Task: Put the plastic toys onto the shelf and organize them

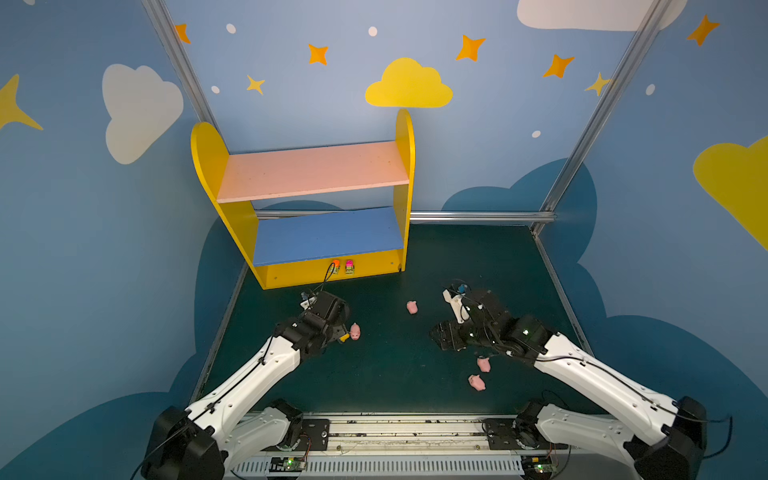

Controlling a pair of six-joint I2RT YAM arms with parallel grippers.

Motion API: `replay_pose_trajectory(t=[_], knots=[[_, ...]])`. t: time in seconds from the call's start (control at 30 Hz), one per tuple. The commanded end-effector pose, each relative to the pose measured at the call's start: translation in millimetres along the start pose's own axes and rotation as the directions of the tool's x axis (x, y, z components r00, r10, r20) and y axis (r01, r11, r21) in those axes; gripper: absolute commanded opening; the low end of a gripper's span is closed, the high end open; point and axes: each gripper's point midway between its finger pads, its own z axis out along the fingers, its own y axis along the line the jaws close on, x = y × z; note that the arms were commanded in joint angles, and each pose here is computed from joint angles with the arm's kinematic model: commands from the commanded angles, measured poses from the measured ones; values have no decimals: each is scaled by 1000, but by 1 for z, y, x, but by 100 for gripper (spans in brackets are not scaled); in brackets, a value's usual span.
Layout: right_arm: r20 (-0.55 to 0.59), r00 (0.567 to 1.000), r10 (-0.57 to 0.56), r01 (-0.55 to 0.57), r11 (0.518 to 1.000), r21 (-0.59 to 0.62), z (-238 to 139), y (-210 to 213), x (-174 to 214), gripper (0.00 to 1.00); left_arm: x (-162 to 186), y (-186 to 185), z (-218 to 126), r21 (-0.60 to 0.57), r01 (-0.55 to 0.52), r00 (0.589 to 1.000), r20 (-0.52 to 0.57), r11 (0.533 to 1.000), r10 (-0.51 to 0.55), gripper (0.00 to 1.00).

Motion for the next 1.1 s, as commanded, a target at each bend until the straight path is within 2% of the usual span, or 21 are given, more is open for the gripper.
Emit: replay_pose_trajectory(t=[0.0, 0.13, 0.33, 0.47, 0.67, 0.77, 1.07], knots=[[-16, 997, -71, 71, 997, 1, 9, 8, -18, 85, 4, 13, 1, -15, 33, 999, 2, 999, -33, 70], [-54, 995, -79, 79, 997, 2, 30, 13, -28, 85, 7, 14, 12, 20, 81, 997, -16, 996, -81, 71], [-67, 996, -52, 53, 998, 20, 46, 10, -30, 85, 0, -5, 25, -43, 56, 994, -88, 998, -60, 71], [-60, 998, -36, 38, 998, 47, 43, 0, -27, 85, -5, -12, 35, -143, -5, 987, -157, 990, -17, 71], [-20, 1000, 2, 0, 997, 77, 28, -18, -24, 85, -3, -12, 52, -243, -22, 976, -216, 970, -32, 69], [3, 1000, 15, -15, 997, 82, 20, -25, -24, 85, 2, -10, 55, -270, -12, 971, -234, 963, -53, 66], [18, 998, 60, -61, 996, 64, 9, -41, -16, 85, 10, -12, 66, -292, 30, 965, -242, 956, -104, 66]])
